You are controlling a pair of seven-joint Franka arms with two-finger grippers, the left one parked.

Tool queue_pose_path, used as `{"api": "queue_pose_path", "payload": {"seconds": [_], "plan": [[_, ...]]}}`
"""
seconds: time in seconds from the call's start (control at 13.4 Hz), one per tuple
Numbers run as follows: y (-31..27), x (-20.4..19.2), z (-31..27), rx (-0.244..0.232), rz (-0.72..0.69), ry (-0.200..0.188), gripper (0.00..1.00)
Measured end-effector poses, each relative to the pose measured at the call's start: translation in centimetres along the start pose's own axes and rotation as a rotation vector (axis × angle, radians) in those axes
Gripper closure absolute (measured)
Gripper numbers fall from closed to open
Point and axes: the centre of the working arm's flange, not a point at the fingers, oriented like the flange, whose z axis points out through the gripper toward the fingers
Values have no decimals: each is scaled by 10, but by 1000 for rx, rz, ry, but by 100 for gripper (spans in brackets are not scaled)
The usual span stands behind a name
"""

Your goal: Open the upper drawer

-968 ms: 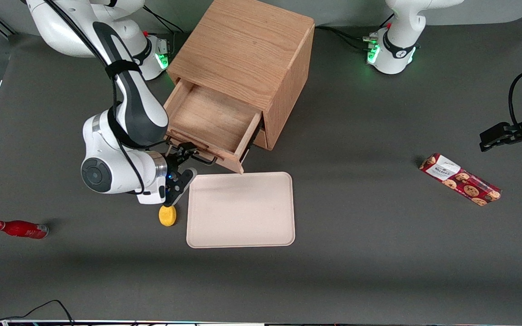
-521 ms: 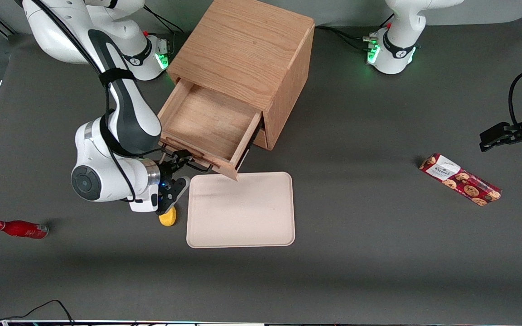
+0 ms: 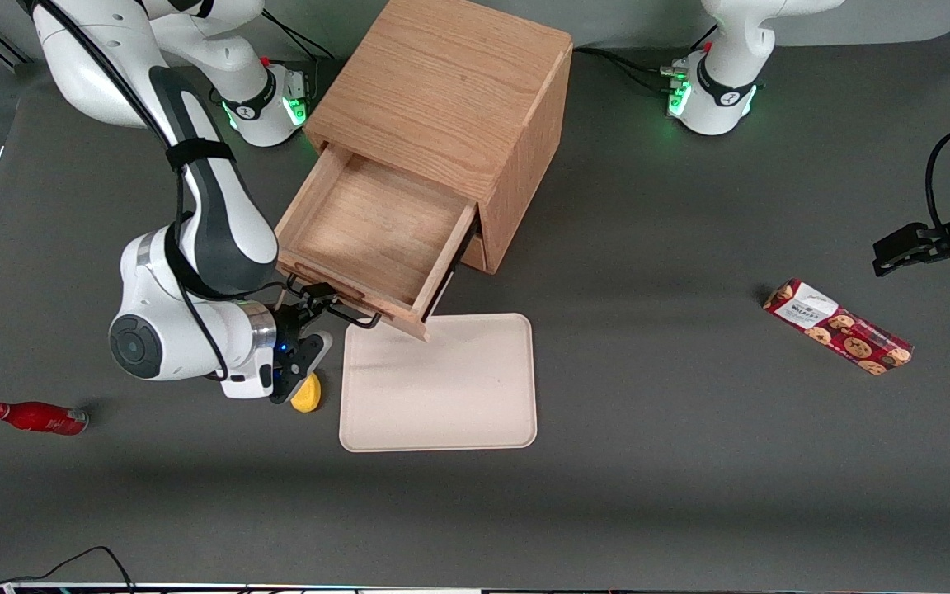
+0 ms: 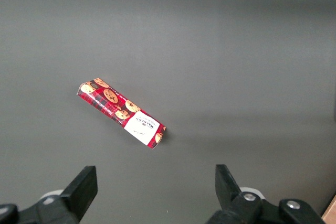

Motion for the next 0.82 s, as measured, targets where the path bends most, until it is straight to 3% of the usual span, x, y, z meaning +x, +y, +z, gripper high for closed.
{"api": "queue_pose_path", "payload": {"seconds": [0.82], "plan": [[18,-5,-9,-3,-20,19,0]]}}
